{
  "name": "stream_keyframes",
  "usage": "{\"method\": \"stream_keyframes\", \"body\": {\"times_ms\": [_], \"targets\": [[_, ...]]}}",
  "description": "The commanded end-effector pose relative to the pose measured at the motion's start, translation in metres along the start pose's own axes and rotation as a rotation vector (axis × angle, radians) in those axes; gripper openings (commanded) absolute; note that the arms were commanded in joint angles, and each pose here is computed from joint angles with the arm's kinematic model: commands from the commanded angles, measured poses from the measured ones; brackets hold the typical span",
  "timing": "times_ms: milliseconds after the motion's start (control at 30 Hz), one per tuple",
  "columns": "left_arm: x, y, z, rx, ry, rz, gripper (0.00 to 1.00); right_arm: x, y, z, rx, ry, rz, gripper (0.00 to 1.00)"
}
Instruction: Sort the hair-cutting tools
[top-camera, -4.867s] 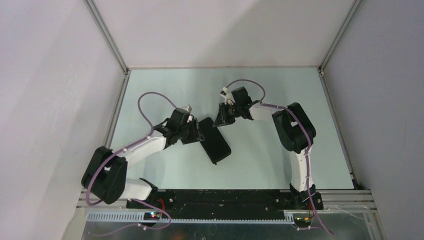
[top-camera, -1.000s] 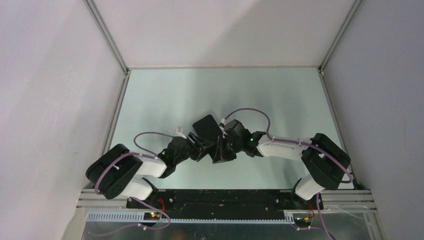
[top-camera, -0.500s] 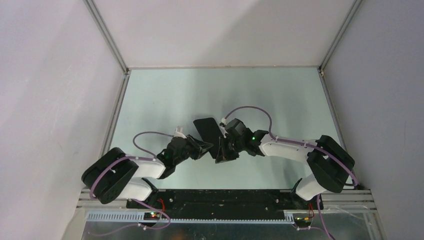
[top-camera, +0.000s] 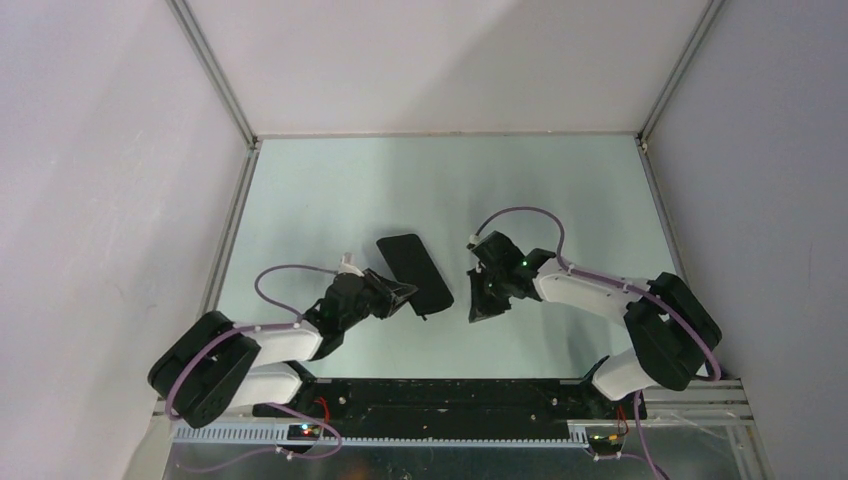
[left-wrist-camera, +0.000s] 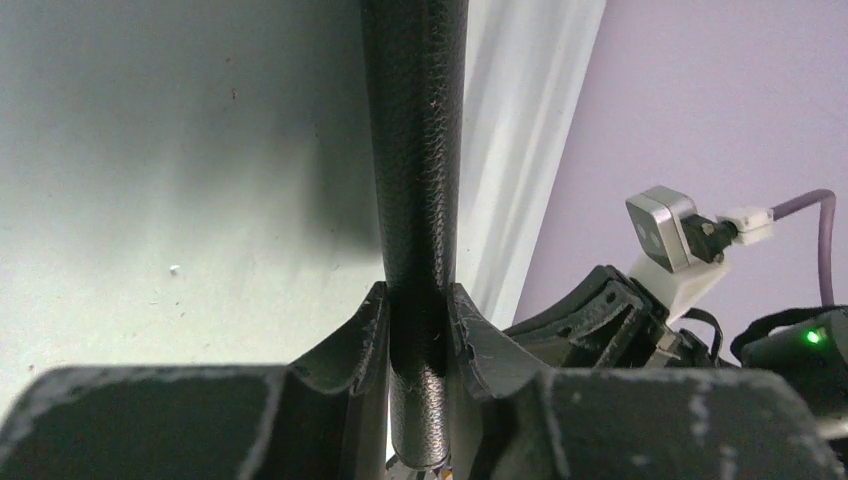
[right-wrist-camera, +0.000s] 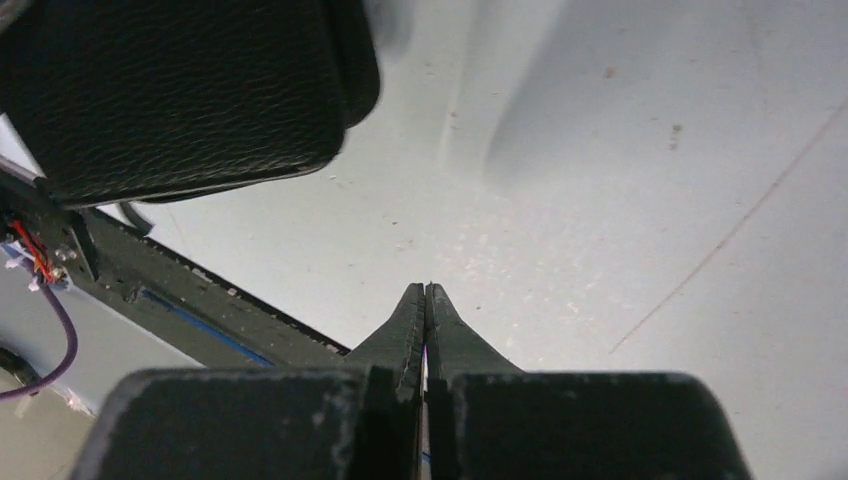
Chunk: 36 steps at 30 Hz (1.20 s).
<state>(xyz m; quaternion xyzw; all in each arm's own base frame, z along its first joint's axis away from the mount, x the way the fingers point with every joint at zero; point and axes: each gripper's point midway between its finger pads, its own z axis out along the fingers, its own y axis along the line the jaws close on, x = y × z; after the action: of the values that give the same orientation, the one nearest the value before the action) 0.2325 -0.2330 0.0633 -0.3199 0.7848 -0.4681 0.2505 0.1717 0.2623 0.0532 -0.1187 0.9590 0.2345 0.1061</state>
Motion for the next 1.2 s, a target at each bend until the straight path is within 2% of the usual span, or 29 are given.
{"method": "stream_keyframes", "body": {"times_ms": [0, 33, 100, 233, 300, 400, 600, 967, 1033, 1100, 1133, 1167], "targets": [[-0.011, -0.023, -0.006, 0.075, -0.045, 0.043, 0.04, -0.003, 0.002, -0.008, -0.036, -0.014, -0.043, 0.00], [-0.011, -0.025, -0.006, 0.077, -0.047, 0.048, 0.05, -0.003, 0.014, -0.008, -0.074, -0.026, -0.069, 0.03], [-0.012, -0.028, -0.007, 0.077, -0.050, 0.060, 0.05, -0.007, 0.034, -0.010, -0.134, -0.062, -0.096, 0.24], [-0.014, -0.035, -0.008, 0.091, -0.056, 0.061, 0.05, -0.013, 0.078, -0.009, -0.244, -0.143, -0.139, 0.48], [-0.013, -0.036, -0.008, 0.094, -0.053, 0.058, 0.05, -0.018, 0.096, -0.007, -0.285, -0.185, -0.149, 0.53], [-0.013, -0.036, -0.009, 0.100, -0.052, 0.045, 0.06, -0.019, 0.114, 0.000, -0.318, -0.217, -0.163, 0.56], [-0.011, -0.041, -0.010, 0.123, -0.045, 0.027, 0.06, -0.026, 0.116, 0.011, -0.305, -0.251, -0.146, 0.53], [-0.012, -0.047, -0.012, 0.158, -0.047, -0.020, 0.06, -0.025, 0.117, 0.029, -0.312, -0.232, -0.127, 0.38], [-0.012, -0.048, -0.012, 0.160, -0.046, -0.020, 0.06, -0.027, 0.117, 0.030, -0.313, -0.237, -0.125, 0.33], [-0.011, -0.047, -0.012, 0.158, -0.044, -0.015, 0.06, -0.028, 0.118, 0.029, -0.316, -0.243, -0.128, 0.18], [-0.011, -0.046, -0.012, 0.154, -0.042, -0.014, 0.06, -0.028, 0.118, 0.028, -0.316, -0.243, -0.131, 0.07], [-0.010, -0.044, -0.012, 0.151, -0.039, -0.014, 0.06, -0.028, 0.118, 0.026, -0.316, -0.244, -0.130, 0.02]]}}
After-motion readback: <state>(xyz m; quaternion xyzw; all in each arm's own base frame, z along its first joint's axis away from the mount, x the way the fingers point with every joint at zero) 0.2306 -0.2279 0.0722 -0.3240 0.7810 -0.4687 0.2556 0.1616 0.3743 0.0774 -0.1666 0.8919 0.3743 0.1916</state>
